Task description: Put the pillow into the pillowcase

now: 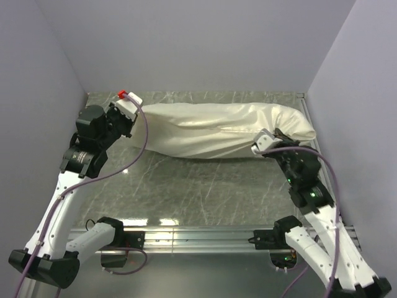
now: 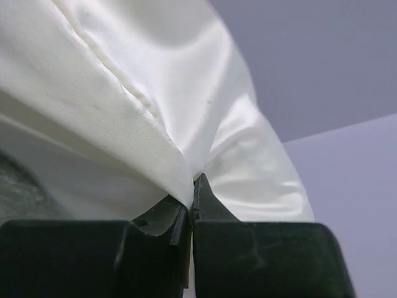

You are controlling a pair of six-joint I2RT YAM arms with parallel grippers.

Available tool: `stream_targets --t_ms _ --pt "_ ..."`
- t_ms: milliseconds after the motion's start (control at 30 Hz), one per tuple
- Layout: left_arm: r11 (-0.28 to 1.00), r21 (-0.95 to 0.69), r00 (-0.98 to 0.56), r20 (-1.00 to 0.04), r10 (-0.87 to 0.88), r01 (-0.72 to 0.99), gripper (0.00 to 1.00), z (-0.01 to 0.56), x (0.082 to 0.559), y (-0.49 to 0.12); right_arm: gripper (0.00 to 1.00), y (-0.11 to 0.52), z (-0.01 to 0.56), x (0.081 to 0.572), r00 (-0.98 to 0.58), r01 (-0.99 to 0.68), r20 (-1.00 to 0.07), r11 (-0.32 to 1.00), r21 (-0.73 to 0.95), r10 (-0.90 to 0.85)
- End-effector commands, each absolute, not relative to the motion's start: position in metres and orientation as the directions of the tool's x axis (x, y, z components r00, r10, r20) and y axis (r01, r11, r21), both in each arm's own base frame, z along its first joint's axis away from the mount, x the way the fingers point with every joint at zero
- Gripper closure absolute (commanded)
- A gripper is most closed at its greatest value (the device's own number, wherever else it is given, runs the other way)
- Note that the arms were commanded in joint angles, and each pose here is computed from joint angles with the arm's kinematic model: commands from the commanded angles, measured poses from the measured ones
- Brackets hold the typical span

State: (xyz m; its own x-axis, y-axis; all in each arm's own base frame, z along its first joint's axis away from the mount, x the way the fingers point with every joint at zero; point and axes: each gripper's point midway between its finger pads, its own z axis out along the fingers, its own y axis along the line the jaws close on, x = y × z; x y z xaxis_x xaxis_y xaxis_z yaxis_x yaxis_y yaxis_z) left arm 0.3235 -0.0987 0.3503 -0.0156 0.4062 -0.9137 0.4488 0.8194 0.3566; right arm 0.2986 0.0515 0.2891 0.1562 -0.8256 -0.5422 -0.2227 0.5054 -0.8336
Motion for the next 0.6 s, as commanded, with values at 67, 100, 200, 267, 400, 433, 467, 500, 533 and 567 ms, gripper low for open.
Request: stream_targets --t_ms 67,100,200,267,400,433,467,500,533,567 --pt "0.868 0.350 0.165 -0.936 0.310 0.352 1.00 0.431 0.300 -0.089 1.00 0.031 0.388 0.253 0.230 -0.060 -0.606 0.610 -0.790 -0.762" --pt "0.874 0.353 0.174 -0.934 0.311 0.333 1.00 0.435 0.300 -0.086 1.00 0.030 0.389 0.257 0.220 -0.055 -0.606 0.611 -0.790 -0.764" --pt "0.883 0.360 0.165 -0.932 0.324 0.300 1.00 0.430 0.313 -0.083 1.00 0.030 0.387 0.270 0.219 -0.038 -0.601 0.609 -0.792 -0.768" --pt "0.882 0.364 0.142 -0.931 0.336 0.300 1.00 0.415 0.330 -0.085 1.00 0.032 0.372 0.289 0.209 -0.039 -0.589 0.595 -0.803 -0.781" --pt "0.868 0.394 0.104 -0.919 0.381 0.301 1.00 0.380 0.367 -0.089 1.00 0.033 0.329 0.340 0.130 -0.107 -0.608 0.599 -0.794 -0.783" --pt "0.865 0.391 0.059 -0.918 0.393 0.316 1.00 0.356 0.384 -0.089 1.00 0.032 0.322 0.350 0.112 -0.115 -0.622 0.612 -0.783 -0.775" --pt "0.863 0.387 0.050 -0.918 0.393 0.324 1.00 0.347 0.394 -0.090 1.00 0.028 0.322 0.362 0.103 -0.101 -0.627 0.619 -0.779 -0.772" --pt "0.867 0.386 0.081 -0.921 0.381 0.314 1.00 0.349 0.407 -0.091 1.00 0.027 0.293 0.385 0.033 -0.150 -0.620 0.610 -0.778 -0.784" --pt "0.873 0.369 0.016 -0.923 0.384 0.318 1.00 0.318 0.431 -0.085 1.00 0.025 0.284 0.397 0.003 -0.155 -0.634 0.626 -0.764 -0.773" --pt "0.883 0.350 0.007 -0.930 0.366 0.311 1.00 0.315 0.447 -0.080 0.93 0.024 0.292 0.412 -0.008 -0.146 -0.642 0.636 -0.758 -0.766"
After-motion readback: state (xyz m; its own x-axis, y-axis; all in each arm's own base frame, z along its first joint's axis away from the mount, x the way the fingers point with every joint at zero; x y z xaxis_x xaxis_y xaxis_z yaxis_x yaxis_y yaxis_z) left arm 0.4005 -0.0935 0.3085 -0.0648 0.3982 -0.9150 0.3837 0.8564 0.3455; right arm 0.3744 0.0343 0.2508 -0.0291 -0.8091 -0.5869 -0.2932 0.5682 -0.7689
